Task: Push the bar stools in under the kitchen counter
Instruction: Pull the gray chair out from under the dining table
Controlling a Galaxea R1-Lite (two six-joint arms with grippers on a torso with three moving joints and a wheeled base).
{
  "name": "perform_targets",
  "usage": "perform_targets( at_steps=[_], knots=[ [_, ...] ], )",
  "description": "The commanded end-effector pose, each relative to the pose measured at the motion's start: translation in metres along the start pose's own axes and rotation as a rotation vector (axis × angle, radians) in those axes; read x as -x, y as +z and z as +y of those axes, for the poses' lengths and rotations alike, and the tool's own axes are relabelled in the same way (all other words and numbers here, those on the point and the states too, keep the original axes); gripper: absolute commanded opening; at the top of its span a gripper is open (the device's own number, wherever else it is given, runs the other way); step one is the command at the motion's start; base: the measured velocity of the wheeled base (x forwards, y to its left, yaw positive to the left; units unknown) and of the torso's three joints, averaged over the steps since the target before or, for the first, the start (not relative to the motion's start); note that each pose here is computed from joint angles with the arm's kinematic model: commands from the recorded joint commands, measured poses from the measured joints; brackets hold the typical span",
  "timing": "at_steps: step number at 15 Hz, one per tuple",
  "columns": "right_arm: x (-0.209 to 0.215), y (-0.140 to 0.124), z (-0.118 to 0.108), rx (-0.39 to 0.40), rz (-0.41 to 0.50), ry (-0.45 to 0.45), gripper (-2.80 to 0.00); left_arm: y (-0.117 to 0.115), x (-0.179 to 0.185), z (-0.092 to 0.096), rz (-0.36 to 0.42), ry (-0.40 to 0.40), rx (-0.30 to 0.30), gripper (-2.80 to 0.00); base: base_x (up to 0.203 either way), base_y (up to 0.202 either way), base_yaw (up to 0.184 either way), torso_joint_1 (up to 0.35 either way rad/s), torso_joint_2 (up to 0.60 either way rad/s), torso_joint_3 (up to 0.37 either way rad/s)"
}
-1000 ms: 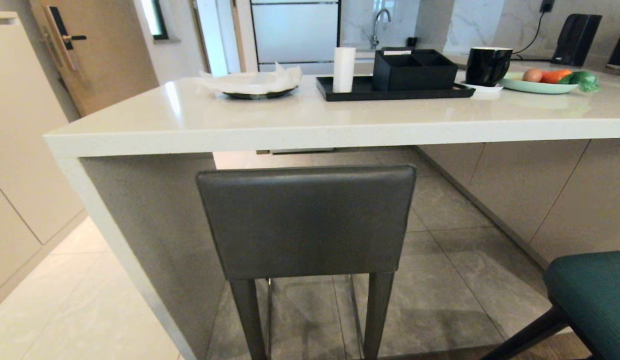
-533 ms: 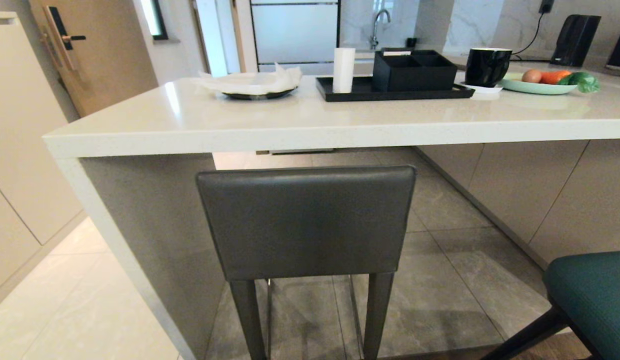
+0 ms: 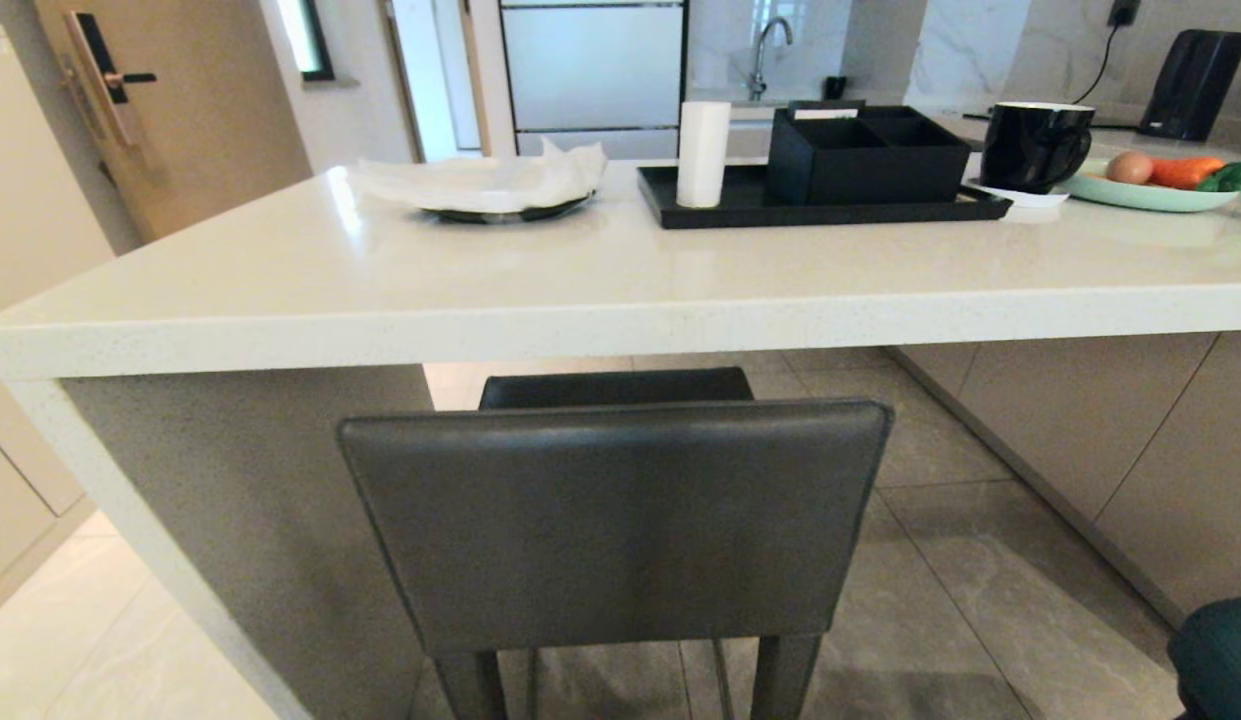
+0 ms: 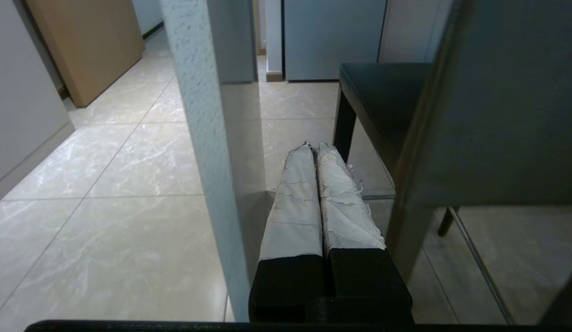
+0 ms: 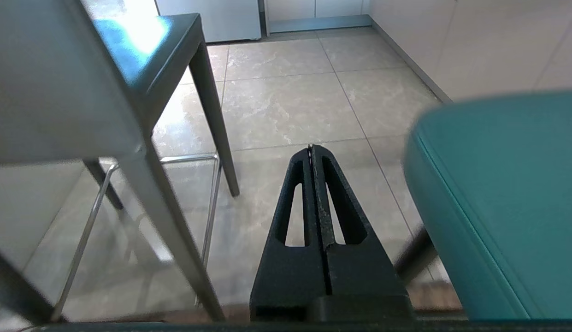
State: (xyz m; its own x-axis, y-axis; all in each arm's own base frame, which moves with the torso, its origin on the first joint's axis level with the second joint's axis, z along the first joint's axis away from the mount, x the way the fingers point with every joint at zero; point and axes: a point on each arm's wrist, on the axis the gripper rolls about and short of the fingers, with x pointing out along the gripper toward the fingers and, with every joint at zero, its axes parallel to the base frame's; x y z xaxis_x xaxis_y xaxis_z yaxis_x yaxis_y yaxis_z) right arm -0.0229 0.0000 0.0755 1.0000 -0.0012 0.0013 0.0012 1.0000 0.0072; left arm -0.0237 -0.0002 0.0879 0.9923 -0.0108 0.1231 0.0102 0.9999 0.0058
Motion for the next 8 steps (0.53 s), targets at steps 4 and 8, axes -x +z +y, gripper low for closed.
perform_targets(
  at_steps=[4, 8],
  knots=[
    [-0.0001, 0.0000, 0.0000, 0.000, 0.001, 0.001, -2.80, -0.0112, -0.0020, 0.0000, 0.039, 0.000, 0.000, -2.80, 0.144, 0.000, 0.002, 0.006, 0.00, 0.003],
    [-0.0001, 0.0000, 0.0000, 0.000, 0.001, 0.000, -2.80, -0.0114, -0.0020, 0.0000, 0.041, 0.000, -0.001, -2.80, 0.000, 0.000, 0.000, 0.000, 0.00, 0.000]
  ],
)
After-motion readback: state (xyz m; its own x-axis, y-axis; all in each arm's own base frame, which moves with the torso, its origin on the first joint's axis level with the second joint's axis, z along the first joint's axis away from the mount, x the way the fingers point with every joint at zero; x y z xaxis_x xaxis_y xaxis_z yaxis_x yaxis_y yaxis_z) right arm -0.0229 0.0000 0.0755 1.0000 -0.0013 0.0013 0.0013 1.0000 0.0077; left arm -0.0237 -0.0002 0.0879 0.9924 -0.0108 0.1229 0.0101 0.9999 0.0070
